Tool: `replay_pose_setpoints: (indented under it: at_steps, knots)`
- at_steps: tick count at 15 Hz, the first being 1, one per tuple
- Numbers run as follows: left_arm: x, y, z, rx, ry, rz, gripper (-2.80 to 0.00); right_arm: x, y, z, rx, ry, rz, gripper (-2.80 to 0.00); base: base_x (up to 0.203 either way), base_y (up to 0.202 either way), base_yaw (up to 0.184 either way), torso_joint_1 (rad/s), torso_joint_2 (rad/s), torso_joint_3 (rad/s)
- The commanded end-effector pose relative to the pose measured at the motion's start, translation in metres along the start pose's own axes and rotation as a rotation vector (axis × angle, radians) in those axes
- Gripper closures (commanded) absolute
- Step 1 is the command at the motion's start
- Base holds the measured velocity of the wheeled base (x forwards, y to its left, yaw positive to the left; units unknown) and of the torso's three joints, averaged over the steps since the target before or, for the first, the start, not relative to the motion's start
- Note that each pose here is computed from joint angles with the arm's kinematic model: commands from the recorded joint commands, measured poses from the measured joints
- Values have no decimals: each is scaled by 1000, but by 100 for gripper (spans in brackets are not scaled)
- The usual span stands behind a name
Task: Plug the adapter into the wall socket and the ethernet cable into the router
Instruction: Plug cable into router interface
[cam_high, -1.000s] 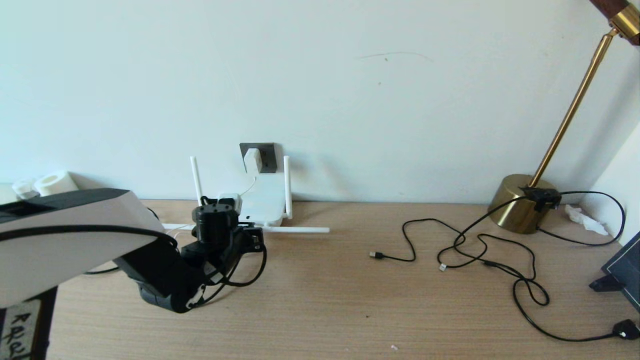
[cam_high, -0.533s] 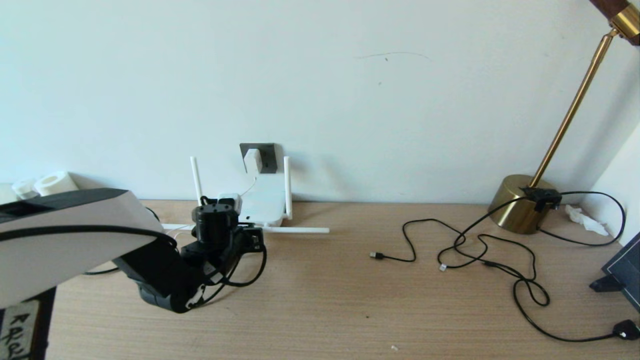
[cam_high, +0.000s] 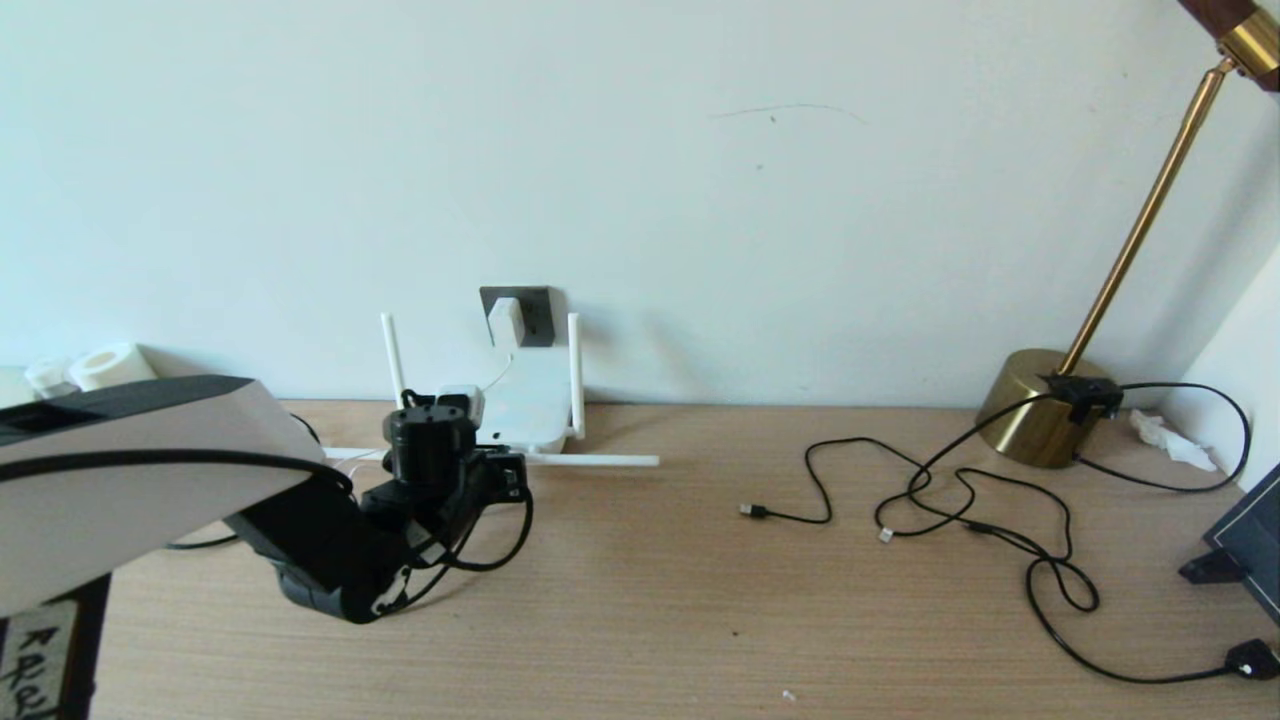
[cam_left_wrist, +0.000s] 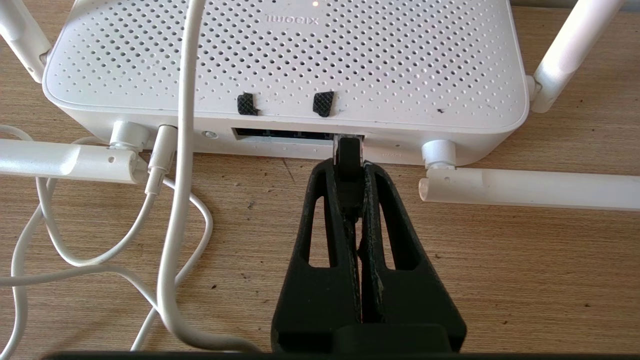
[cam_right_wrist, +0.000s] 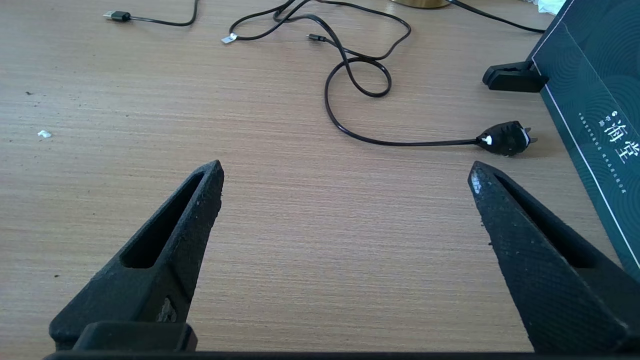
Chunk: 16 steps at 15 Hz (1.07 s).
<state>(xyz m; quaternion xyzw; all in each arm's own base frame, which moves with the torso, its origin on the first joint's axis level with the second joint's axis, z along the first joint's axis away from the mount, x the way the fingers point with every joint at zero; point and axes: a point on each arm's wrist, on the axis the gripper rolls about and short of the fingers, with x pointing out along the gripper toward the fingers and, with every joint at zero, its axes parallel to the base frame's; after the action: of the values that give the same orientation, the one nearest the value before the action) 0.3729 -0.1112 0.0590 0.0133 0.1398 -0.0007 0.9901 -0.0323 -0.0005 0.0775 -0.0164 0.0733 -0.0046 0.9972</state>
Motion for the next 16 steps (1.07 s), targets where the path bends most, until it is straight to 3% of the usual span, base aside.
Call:
replay_pose_setpoints:
  at_steps: [1, 16]
  knots:
    - [1, 1, -1, -4, -4, 5, 0, 0, 0, 0, -1, 3, 1, -280, 0, 0, 0, 0, 0, 0]
    - [4, 4, -1, 1, -1, 3, 0, 0, 0, 0, -1, 3, 1, -280, 0, 0, 0, 0, 0, 0]
